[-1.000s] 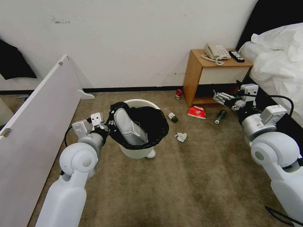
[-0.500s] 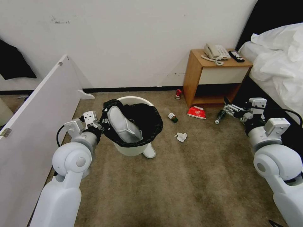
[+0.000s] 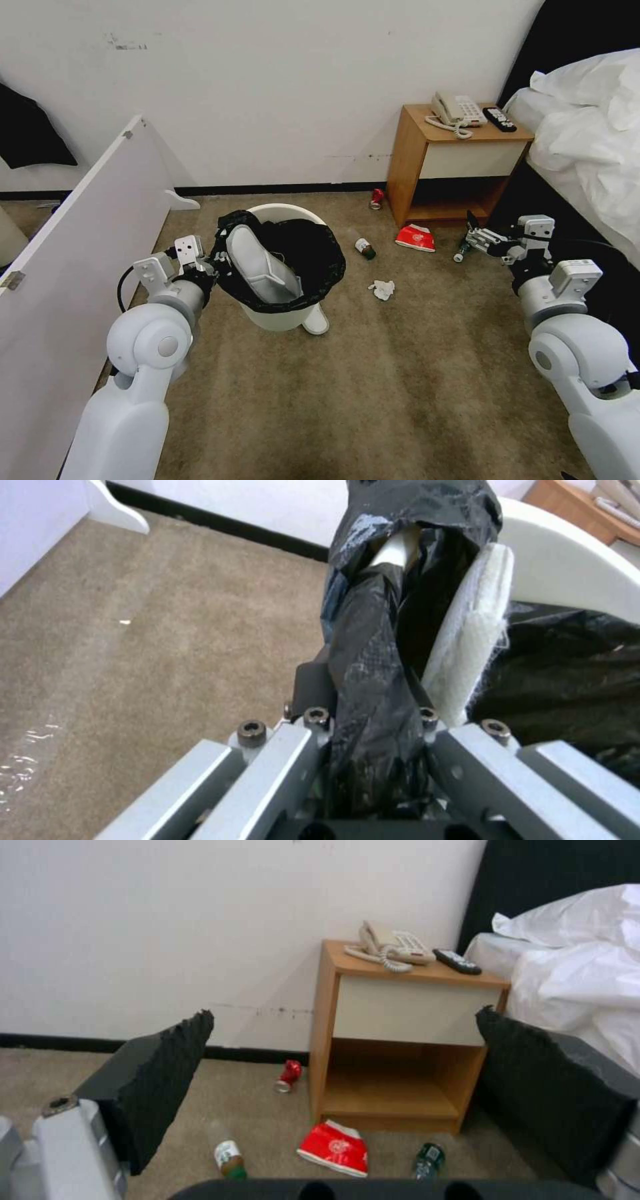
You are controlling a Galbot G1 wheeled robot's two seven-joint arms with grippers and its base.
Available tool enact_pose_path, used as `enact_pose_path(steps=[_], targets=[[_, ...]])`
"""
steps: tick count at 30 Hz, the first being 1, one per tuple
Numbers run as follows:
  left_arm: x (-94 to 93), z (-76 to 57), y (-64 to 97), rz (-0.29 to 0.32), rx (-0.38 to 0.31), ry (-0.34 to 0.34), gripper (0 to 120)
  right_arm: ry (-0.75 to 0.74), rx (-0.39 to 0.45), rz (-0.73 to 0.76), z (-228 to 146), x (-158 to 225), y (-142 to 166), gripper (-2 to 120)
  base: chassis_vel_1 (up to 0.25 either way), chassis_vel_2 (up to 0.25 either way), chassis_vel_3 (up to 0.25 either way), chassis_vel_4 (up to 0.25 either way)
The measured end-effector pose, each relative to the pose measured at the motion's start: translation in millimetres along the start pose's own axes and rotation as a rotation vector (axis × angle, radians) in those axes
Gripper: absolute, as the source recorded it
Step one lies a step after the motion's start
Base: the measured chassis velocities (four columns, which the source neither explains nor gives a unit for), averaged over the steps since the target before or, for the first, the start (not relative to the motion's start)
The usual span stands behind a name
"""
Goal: Pick up the trash bin, then pick up the garbage from the floor and place it into the trash bin.
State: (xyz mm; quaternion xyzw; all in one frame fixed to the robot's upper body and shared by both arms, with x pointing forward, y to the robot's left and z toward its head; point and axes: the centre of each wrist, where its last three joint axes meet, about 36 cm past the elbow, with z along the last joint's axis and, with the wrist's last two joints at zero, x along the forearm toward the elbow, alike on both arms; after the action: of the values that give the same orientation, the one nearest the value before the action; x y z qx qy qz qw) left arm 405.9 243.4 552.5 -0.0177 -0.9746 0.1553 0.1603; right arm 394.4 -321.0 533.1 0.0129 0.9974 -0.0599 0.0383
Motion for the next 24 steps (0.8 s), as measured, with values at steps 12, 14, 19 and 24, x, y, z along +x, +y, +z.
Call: enact_pose_path(steps=[12, 14, 19, 24], targets=[[0.9, 1.0, -1.7, 0.006, 0.003, 0.003, 4, -0.014, -0.002, -0.006, -2.8, 1.7, -0.1, 100, 0.0, 0.0, 0.0, 0.0], [0.9, 1.1, -1.8, 0.006, 0.004, 0.004, 4, -0.015, -0.003, -0.006, -2.9, 1.8, 0.1, 100, 0.0, 0.0, 0.0, 0.0], [0.7, 2.4, -3.1, 0.009, 0.008, 0.007, 4, -0.018, -0.003, -0.01, -4.2, 1.7, 0.4, 100, 0.0, 0.0, 0.0, 0.0], [0.6, 3.2, -3.8, 0.01, 0.009, 0.009, 4, -0.021, -0.004, -0.012, -5.1, 1.1, 0.2, 100, 0.0, 0.0, 0.0, 0.0]])
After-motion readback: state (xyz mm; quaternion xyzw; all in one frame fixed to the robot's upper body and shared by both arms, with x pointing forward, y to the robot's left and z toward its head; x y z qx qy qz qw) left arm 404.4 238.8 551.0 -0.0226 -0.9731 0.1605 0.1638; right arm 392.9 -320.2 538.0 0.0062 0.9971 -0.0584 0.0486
